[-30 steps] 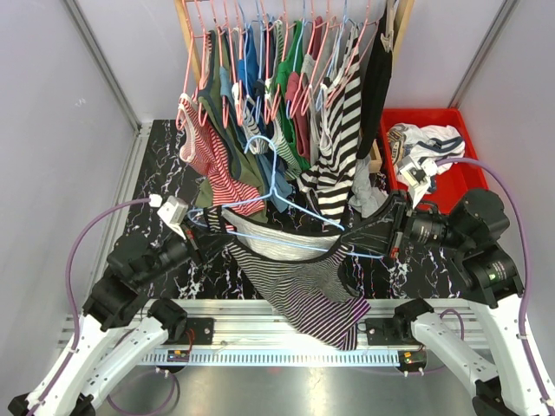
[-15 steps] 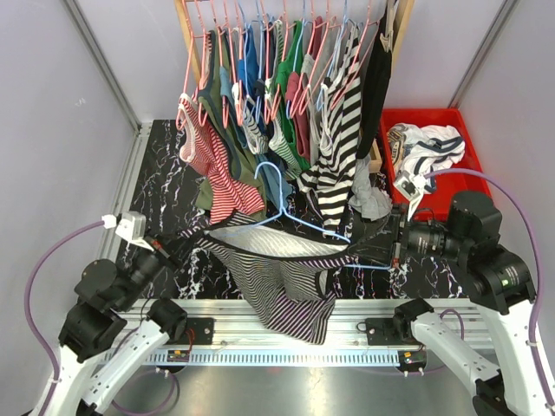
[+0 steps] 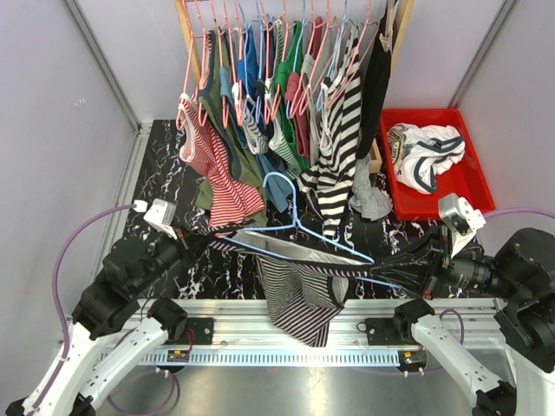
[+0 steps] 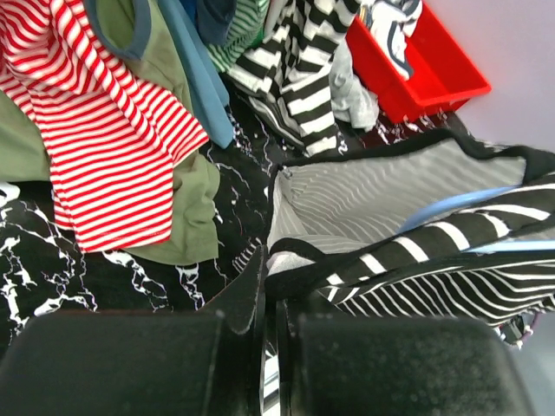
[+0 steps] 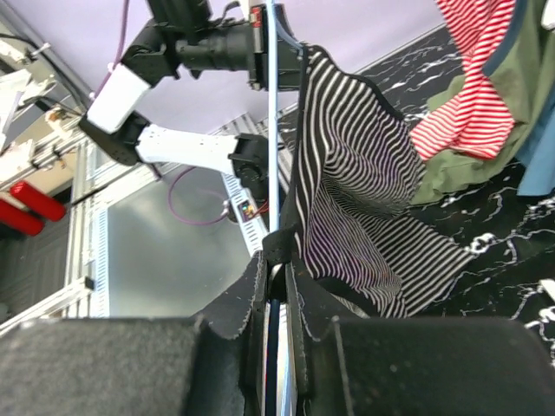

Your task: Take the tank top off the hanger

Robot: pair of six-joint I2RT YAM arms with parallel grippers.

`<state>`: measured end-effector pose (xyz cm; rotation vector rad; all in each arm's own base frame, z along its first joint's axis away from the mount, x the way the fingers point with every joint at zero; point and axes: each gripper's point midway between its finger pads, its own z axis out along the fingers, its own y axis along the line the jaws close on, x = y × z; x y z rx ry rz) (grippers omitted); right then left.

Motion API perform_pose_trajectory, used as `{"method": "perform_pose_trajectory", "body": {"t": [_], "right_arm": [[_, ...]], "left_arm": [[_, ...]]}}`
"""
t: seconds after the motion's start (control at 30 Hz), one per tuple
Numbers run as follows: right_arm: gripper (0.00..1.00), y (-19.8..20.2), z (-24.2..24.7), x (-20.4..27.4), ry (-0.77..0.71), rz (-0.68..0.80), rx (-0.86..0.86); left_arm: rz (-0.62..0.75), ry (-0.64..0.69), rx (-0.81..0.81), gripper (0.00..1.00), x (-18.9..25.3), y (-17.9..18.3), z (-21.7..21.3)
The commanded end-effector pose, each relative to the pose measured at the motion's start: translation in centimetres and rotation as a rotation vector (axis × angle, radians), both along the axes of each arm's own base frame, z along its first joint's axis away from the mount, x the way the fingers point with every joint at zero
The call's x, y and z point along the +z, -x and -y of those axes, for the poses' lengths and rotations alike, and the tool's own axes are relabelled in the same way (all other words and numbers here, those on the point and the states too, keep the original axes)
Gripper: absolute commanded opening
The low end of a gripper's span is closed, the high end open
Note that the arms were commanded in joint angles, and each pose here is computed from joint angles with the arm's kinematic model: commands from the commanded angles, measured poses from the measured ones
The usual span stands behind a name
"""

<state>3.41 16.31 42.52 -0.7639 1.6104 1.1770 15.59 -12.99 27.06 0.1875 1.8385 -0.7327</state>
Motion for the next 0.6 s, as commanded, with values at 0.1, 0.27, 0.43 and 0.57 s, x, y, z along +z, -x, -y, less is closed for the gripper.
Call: {"method": "perform_pose_trajectory", "body": {"t": [0.1, 0.27, 0.43, 0.57], "right_arm": [[0.00, 3.4, -1.1, 2.0, -0.043, 0.013, 0.253], [0.00, 5.0, -1.4, 1.6, -0.060, -0.038, 0.400], [0.00, 3.7, -1.3, 1.9, -0.052, 0.003, 0.287], [0.00, -0.3, -0.2, 3.3, -0.066, 0.065, -0.008]], "left_arm": [[-0.010, -0.043, 0.092, 0.01, -0.3, -1.1, -1.4], [0.054, -0.017, 0.147, 0.11, 1.4, -1.7, -2.2], [0.026, -0.020, 0.034, 0.79, 1.2, -1.3, -0.1], [0.048, 0.003, 0.032, 0.99, 1.4, -0.4, -0.6]]}}
